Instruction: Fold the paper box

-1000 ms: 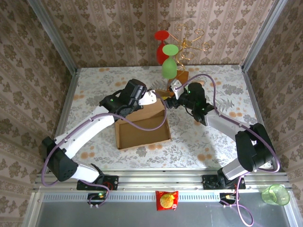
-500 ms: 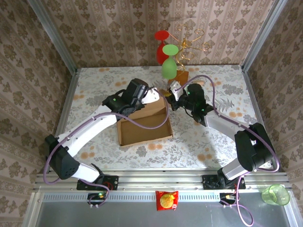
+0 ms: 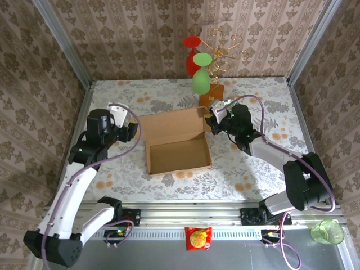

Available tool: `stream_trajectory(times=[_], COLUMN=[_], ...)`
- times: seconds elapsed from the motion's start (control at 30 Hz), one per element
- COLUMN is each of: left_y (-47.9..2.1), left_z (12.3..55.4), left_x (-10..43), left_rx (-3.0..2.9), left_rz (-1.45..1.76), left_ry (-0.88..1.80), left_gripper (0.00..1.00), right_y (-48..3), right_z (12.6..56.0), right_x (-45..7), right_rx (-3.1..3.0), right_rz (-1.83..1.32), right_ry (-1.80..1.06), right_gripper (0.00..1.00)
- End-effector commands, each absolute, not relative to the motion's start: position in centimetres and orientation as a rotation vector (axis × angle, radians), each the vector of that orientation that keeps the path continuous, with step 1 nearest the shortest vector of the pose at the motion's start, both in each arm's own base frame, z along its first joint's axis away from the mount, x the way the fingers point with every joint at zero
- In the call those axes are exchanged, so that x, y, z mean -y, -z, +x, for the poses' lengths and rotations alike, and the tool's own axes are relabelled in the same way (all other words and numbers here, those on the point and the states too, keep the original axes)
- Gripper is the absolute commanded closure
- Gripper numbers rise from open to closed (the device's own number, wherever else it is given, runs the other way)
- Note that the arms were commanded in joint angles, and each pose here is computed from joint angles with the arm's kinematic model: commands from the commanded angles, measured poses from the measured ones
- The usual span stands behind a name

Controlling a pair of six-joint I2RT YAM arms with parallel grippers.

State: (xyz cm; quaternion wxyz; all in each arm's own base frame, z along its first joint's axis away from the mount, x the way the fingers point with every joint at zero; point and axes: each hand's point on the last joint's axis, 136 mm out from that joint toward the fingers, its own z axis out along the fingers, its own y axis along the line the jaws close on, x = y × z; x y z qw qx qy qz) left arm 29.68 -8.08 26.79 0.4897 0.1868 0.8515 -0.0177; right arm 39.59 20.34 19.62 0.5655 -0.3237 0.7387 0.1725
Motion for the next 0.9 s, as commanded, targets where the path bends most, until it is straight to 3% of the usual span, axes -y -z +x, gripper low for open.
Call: stream_trajectory(times=[0.0, 0.17, 0.53, 0.67, 0.87], left_y=[-24.4, -21.8, -21.4, -21.1, -20.8], left_z=[30.4, 32.1, 35.1, 35.4, 34.9], left_x=[8.1, 7.3, 9.3, 10.6, 12.3], left_rx=[-2.103, -2.080, -2.000, -2.010, -2.022], left_rz=[0.321, 0.248, 0.305, 0.343, 0.342], left_ry=[0.262, 0.326, 0.431, 0.470, 0.522], left_gripper=[0.22, 0.24, 0.24, 0.30, 0.47], right_y=[-19.9, -19.4, -18.6, -18.6, -19.1], right_z=[39.7, 39.9, 40.4, 40.5, 40.5], right_x=[-19.7, -19.4, -19.5, -19.6, -19.5], right_rx=[-1.716, -1.734, -1.756, -1.758, -1.762], right_rz=[-0.747, -0.737, -0.739, -0.733, -0.681], right_ry=[-0.394, -0.407, -0.438, -0.449, -0.470], right_gripper=[1.00, 1.00, 1.00, 1.00, 1.00])
